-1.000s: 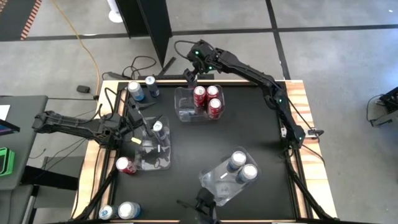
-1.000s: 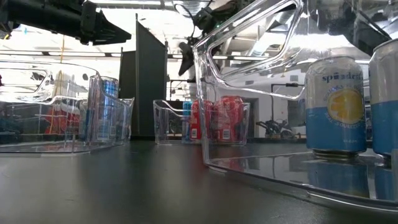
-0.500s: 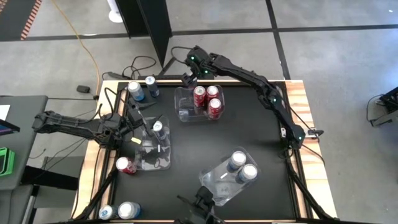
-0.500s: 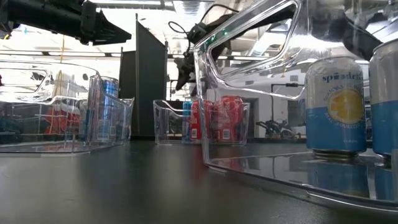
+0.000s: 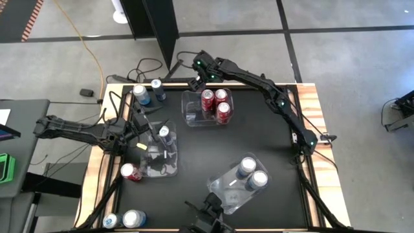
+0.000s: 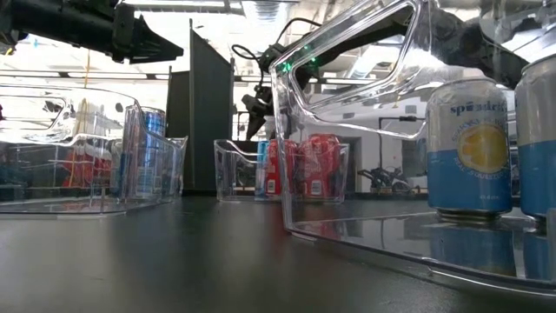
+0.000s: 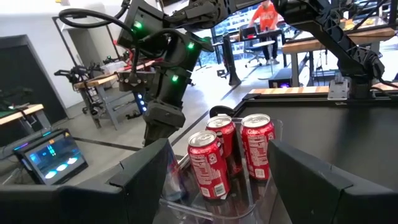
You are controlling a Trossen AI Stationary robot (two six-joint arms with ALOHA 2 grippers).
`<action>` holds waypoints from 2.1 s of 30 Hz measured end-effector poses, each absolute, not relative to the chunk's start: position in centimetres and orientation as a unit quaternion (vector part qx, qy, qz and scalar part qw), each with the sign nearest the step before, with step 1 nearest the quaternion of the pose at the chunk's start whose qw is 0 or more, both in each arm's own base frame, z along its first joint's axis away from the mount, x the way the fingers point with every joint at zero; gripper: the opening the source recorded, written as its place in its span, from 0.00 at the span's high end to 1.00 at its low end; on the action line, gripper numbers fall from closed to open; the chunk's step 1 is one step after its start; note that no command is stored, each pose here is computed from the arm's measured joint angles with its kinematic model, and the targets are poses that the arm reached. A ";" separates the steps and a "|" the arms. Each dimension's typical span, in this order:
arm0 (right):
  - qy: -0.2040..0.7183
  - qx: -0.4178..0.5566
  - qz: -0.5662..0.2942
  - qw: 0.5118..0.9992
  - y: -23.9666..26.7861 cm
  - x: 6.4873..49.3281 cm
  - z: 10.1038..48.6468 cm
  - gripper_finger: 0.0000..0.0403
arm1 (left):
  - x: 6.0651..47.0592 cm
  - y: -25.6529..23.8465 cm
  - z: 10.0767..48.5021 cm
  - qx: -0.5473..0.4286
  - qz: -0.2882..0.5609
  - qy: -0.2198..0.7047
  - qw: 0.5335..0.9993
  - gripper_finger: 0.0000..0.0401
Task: Sort soda cans
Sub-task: Put the blue soda can into the middle left transparent bin
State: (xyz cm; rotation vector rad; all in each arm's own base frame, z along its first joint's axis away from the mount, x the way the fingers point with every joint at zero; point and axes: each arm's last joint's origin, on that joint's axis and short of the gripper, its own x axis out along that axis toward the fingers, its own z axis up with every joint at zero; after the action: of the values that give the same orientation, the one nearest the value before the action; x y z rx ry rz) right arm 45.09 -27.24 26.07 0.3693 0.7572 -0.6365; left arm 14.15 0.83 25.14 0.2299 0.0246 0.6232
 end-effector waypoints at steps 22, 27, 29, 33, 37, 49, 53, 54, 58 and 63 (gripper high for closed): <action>0.358 0.152 -0.280 0.878 -25.4 46.3 26.6 0.08 | 14.2 0.8 25.1 0.114 0.306 0.013 0.945 0.33; 0.351 0.132 -0.284 0.882 -24.9 46.2 27.6 0.08 | 14.2 0.8 25.1 0.115 0.306 0.014 0.945 0.33; 0.344 0.127 -0.290 0.884 -25.0 46.2 27.9 0.08 | 14.2 0.8 25.1 0.115 0.306 0.014 0.945 0.33; 0.347 0.120 -0.315 0.875 -25.5 45.7 28.1 0.08 | 14.2 0.8 25.1 0.115 0.306 0.014 0.945 0.33; 0.362 0.129 -0.328 0.863 -26.4 44.8 27.9 0.08 | 14.2 0.8 25.1 0.115 0.306 0.014 0.945 0.33; 0.376 0.133 -0.337 0.853 -27.0 44.3 27.2 0.08 | 14.2 0.8 25.1 0.115 0.306 0.013 0.945 0.33; 0.376 0.142 -0.319 0.858 -26.9 44.4 27.1 0.07 | 14.2 0.8 25.1 0.115 0.306 0.014 0.945 0.33; 0.376 0.142 -0.318 0.859 -26.9 44.4 27.1 0.06 | 14.2 0.8 25.1 0.115 0.306 0.014 0.945 0.33; 0.376 0.140 -0.316 0.860 -26.8 44.4 27.2 0.01 | 14.2 0.8 25.1 0.115 0.306 0.013 0.945 0.33; 0.375 0.143 -0.316 0.860 -26.9 44.4 27.1 0.01 | 14.2 0.8 25.1 0.115 0.306 0.013 0.945 0.33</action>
State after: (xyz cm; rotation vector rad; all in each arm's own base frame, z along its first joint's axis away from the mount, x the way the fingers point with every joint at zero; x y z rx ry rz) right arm 44.37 -26.91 27.14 0.3000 0.7880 -0.6626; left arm 14.16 0.83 25.12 0.2336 0.0273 0.6226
